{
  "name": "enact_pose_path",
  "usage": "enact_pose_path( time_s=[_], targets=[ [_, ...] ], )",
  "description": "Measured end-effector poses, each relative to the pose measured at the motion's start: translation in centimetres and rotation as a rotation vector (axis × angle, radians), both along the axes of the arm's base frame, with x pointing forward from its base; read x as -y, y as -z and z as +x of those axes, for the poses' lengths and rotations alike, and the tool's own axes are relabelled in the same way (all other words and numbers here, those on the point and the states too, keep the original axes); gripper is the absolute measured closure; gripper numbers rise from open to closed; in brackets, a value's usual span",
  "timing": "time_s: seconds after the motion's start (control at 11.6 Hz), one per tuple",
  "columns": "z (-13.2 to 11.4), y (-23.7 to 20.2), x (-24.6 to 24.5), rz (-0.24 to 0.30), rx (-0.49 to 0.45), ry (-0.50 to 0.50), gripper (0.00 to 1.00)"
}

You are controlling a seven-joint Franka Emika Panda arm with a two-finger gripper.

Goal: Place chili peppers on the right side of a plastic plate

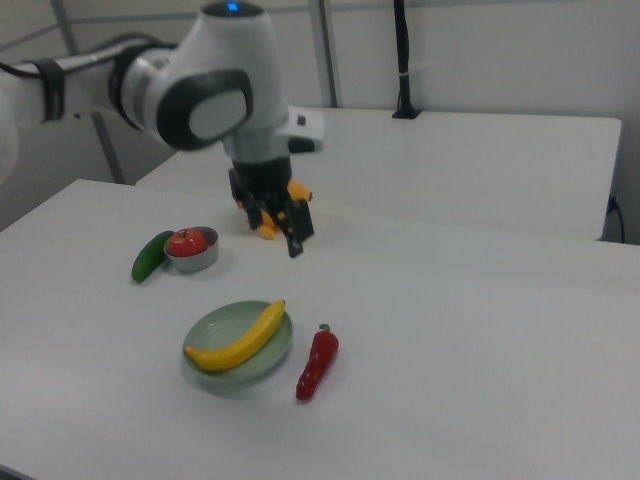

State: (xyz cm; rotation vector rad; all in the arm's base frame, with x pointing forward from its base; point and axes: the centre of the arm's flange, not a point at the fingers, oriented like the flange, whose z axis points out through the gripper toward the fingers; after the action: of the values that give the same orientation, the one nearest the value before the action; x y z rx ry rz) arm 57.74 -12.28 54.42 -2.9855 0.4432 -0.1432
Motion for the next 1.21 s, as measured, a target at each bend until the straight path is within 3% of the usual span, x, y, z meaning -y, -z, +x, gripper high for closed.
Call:
enact_pose_path(
  time_s=[0.26,0.43,0.95,1.21],
  targets=[
    [-1.5,-7.4,-3.5,0.028,-0.018,0.021,0.0],
    [-1.7,-9.6,-7.5,0.029,-0.012,0.016,0.0],
    [-2.2,-8.7,-18.0,-0.031,-0.039,-0.137,0.0],
    [-2.3,-7.4,-18.7,-0.089,-0.052,-0.317,0.0]
  ],
)
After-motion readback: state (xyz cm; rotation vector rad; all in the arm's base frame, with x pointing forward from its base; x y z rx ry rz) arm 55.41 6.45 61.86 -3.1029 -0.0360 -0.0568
